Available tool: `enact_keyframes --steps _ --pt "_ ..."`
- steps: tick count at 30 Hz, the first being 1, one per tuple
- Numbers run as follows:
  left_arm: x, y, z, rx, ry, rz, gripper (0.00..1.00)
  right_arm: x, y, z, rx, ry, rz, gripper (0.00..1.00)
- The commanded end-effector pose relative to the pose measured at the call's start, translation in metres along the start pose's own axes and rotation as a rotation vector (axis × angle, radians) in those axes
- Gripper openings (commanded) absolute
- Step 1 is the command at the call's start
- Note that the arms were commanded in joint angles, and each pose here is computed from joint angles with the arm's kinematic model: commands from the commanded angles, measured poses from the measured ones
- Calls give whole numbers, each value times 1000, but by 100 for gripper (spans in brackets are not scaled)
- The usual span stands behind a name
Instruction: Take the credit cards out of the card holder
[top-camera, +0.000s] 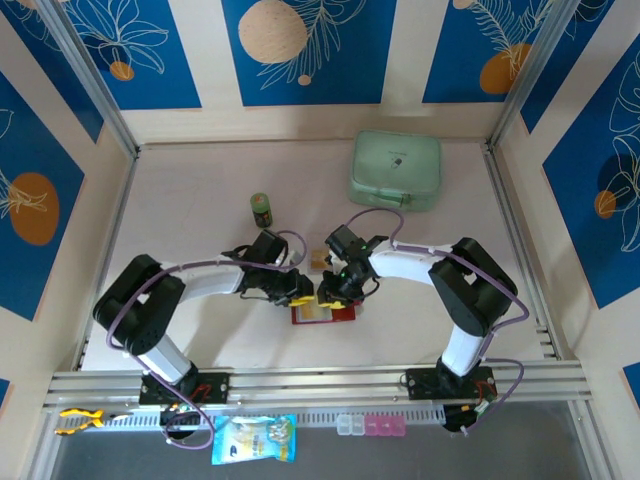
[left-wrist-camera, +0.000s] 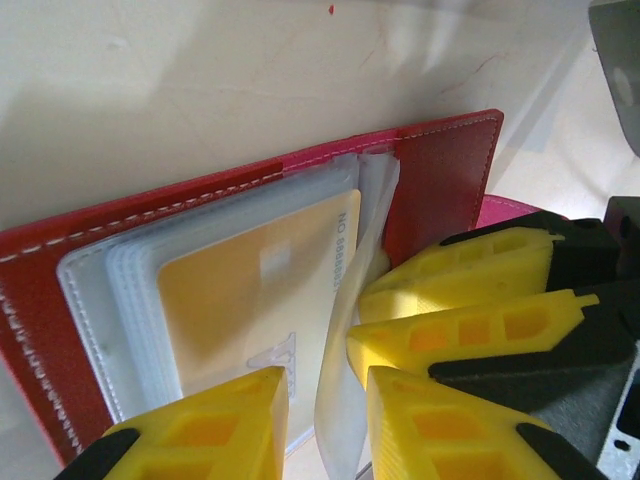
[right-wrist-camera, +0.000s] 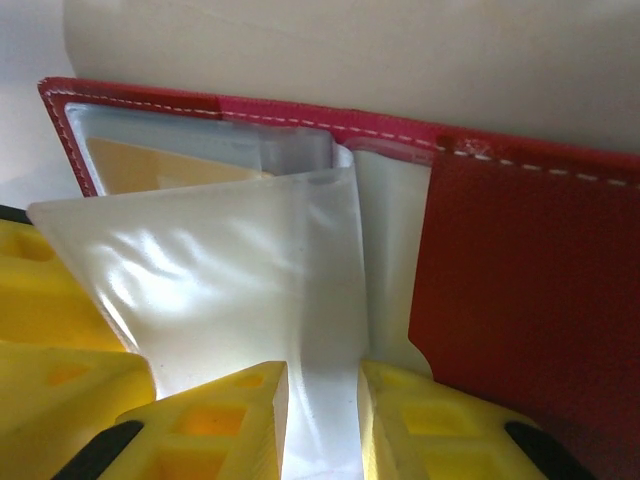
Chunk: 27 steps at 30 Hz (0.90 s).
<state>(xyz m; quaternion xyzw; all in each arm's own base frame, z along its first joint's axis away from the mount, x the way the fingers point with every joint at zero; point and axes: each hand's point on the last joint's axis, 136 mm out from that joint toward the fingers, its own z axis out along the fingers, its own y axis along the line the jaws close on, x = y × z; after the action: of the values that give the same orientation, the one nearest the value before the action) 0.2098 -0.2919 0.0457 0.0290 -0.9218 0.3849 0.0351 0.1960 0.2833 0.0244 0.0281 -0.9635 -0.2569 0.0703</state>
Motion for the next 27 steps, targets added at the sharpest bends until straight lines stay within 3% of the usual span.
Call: enact_keyframes --steps 1,9,27 --pt "0 -14 2 38 17 14 25 4 2 -7 -20 -2 1 25" --pt "-1 -15 2 33 19 9 20 4 3 -11 -21 -20 -4 25" --pt "-6 -46 11 19 52 62 18 2 -9 -61 -43 -173 11 26"
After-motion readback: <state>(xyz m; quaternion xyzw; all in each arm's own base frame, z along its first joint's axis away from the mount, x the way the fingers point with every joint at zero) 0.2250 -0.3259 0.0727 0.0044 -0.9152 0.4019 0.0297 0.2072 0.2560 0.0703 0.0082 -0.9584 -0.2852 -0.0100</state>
